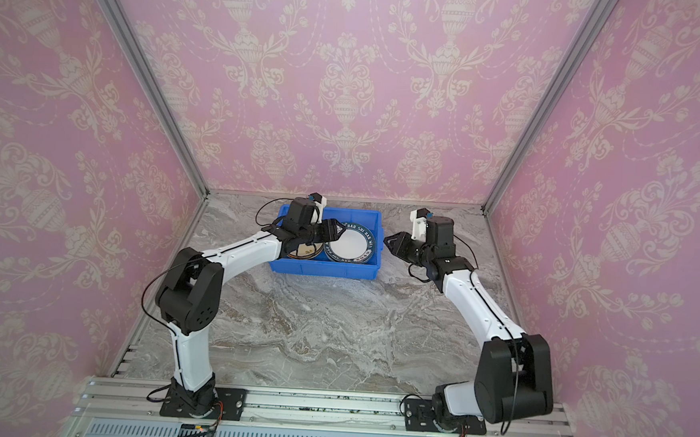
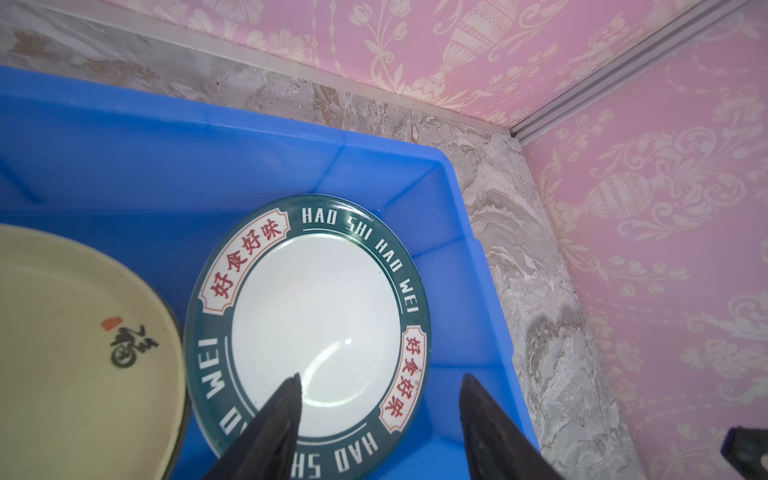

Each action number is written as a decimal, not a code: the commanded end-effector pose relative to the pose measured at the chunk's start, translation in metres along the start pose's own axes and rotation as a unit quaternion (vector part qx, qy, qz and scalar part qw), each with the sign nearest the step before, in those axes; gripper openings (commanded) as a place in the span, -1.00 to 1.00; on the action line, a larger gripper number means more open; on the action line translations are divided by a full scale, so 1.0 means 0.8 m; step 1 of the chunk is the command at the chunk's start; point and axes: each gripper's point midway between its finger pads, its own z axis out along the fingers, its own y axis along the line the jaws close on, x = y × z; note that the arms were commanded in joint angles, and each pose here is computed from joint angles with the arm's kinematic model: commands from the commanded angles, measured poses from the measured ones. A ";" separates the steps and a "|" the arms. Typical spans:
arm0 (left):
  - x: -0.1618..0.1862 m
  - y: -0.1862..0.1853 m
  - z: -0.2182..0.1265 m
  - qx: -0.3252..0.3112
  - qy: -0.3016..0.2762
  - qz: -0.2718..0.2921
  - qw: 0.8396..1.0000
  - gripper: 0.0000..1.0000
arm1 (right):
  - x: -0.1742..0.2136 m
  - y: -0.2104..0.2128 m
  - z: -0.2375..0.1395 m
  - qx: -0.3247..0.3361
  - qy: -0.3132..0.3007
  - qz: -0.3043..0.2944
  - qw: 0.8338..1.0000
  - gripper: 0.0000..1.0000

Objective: Place the plates into the plastic bin on the countertop

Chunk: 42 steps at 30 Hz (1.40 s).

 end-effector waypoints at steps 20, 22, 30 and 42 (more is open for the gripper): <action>0.022 0.103 -0.282 -0.258 -0.237 0.241 0.905 0.99 | 0.015 -0.090 -0.050 0.191 -0.122 -0.154 0.962 0.99; 0.025 0.125 -0.300 -0.303 -0.248 0.258 0.883 0.99 | 0.011 -0.100 -0.059 0.220 -0.132 -0.171 0.951 0.99; 0.049 0.222 -0.316 -0.364 -0.255 0.181 0.877 0.99 | 0.013 -0.115 -0.068 0.250 -0.145 -0.164 0.943 0.99; 0.065 0.334 -0.309 -0.428 -0.255 0.123 0.858 0.99 | 0.018 -0.118 -0.042 0.227 -0.147 -0.189 0.944 1.00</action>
